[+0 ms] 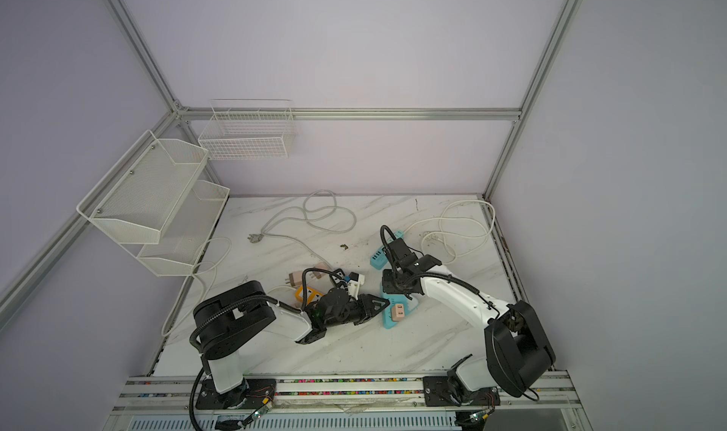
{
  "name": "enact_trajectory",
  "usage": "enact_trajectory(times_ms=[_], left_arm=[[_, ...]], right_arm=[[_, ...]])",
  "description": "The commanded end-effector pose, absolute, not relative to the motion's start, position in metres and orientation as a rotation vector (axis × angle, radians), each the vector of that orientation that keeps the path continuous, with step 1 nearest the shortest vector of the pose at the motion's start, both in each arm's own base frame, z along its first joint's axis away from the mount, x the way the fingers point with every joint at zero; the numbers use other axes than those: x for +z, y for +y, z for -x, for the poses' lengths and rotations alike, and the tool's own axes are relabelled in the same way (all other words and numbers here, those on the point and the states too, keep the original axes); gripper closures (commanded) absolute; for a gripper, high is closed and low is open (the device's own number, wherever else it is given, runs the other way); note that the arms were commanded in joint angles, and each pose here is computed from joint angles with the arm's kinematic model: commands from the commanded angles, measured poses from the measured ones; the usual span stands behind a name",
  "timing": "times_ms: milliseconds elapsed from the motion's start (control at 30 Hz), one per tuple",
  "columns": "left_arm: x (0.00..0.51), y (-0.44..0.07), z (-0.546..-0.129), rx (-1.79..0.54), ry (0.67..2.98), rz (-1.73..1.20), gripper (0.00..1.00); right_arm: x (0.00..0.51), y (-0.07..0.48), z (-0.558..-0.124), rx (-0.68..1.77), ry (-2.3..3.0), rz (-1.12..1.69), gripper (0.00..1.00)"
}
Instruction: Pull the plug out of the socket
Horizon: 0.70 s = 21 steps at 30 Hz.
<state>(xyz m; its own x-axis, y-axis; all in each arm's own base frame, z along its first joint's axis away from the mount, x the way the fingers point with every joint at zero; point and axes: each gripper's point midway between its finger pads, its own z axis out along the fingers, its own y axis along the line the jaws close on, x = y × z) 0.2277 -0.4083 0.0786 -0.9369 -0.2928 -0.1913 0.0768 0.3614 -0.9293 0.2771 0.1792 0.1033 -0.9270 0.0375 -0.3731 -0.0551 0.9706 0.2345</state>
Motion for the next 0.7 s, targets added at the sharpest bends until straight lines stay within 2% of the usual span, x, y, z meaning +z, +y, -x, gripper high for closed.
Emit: enact_trajectory(times_ms=[0,233,367,500,567,667], left_arm=[[0.040,-0.399,-0.207,-1.518,2.468,0.154,1.00],[0.038,-0.400,-0.206,-1.521,2.470,0.159,1.00],[0.034,-0.398,-0.206,-1.511,2.482,0.167,1.00],[0.032,-0.397,-0.205,-1.508,2.488,0.170,1.00],[0.033,-0.398,-0.205,-1.514,2.483,0.169,1.00],[0.034,-0.399,-0.205,-1.519,2.485,0.164,1.00]], right_arm=[[0.142,0.182,-0.303,0.455,2.567,-0.023,1.00],[0.130,0.209,-0.295,0.409,2.595,0.055,1.00],[0.126,0.194,-0.298,0.310,2.604,0.019,1.00],[0.126,0.181,-0.306,0.388,2.598,-0.018,1.00],[0.127,0.176,-0.308,0.349,2.595,-0.033,1.00],[0.123,0.186,-0.305,0.371,2.605,-0.025,1.00]])
